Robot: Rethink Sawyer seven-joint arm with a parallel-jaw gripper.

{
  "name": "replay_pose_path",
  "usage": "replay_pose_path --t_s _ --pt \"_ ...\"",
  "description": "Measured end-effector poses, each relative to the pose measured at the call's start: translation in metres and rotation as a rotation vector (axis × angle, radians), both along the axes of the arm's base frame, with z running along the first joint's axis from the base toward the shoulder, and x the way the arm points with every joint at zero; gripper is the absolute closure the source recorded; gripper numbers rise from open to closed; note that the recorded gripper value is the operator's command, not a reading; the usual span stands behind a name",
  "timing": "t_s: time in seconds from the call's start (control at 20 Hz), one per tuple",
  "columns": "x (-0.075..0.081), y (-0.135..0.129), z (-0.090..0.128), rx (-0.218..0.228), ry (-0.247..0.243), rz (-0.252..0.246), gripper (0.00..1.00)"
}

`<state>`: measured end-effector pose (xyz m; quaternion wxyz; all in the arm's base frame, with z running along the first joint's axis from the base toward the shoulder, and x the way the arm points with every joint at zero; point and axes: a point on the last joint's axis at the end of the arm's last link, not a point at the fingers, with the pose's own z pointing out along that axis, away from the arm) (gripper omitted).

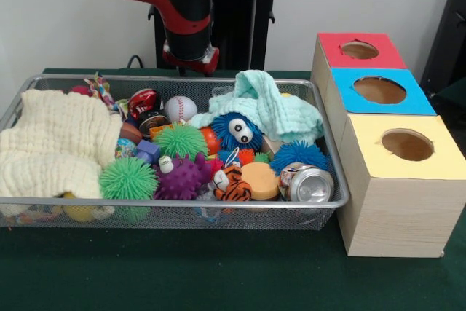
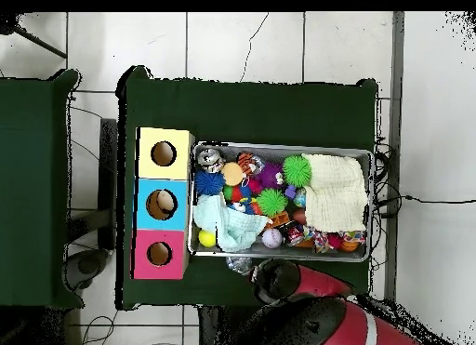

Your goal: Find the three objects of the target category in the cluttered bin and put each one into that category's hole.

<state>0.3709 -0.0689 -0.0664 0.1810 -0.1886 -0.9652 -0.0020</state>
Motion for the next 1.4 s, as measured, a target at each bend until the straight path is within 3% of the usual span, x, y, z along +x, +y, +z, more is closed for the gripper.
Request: replay_pose_path --t_s 0.5,0.9,1.4 --pt "-0.002 0.005 0.001 -0.031 -0.018 0.002 0.00" --pt "-0.011 0.016 0.005 -0.100 -0.099 0.051 0.00" --pt "-0.020 0.024 0.007 -0.156 -0.165 0.063 0.00"
